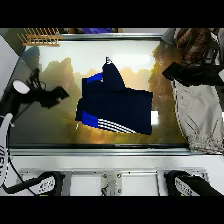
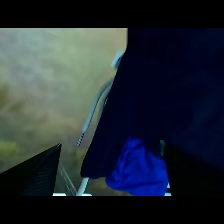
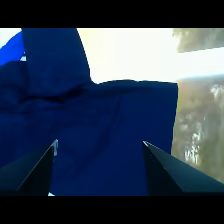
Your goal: Fold the clothes and pants, and hang the long-sleeved shirts on hangers.
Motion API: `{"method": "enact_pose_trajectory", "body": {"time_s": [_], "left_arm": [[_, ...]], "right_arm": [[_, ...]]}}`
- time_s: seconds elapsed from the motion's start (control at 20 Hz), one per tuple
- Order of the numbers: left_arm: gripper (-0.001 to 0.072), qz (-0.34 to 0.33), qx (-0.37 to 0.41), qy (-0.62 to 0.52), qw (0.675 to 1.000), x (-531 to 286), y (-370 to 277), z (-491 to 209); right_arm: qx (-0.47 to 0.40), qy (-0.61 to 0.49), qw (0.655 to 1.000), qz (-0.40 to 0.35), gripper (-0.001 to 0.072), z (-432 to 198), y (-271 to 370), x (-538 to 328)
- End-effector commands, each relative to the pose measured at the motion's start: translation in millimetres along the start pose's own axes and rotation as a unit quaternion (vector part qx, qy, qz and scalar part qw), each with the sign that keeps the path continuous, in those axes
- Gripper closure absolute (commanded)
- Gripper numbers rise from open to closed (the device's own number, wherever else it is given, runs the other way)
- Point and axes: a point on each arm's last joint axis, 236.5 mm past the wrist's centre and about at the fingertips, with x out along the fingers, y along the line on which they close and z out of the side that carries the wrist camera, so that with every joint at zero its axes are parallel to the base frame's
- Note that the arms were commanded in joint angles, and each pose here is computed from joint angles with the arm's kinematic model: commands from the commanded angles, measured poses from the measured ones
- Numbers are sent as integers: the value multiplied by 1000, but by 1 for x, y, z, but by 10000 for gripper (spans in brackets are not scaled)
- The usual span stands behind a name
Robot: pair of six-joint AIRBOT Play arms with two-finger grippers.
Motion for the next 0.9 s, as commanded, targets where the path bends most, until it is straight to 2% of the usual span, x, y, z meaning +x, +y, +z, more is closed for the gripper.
{"method": "enact_pose_trajectory", "body": {"time_s": [0.0, 0.15, 0.4, 0.45, 0.65, 0.7, 0.8, 0.85], "left_arm": [[10, -18, -85, 33, 996, 41, 30, -65], [10, -44, -112, 13, 993, 54, 28, -68], [13, -50, -94, 42, 993, 80, 16, -82], [78, -50, -89, 43, 994, 84, 12, -79], [78, -61, -56, 45, 996, 94, -15, -66], [242, -63, -49, 48, 996, 97, -21, -66], [698, -65, -38, 56, 996, 101, -29, -71], [696, -66, -34, 55, 996, 99, -31, -71]], "right_arm": [[-14, 5, 1000, 3, 131, -6, 4, -14], [-12, 12, 1000, 5, 131, -9, 5, -14], [-12, 12, 1000, 5, 131, -9, 5, -14], [-12, 13, 1000, 5, 131, -10, 5, -14], [-13, 27, 1000, 3, 131, -16, 4, -14], [-13, 30, 999, 3, 131, -18, 4, -14], [-16, 49, 999, -1, 131, -26, 2, -15], [-29, 66, 997, -8, 131, -34, -2, -16]]}}
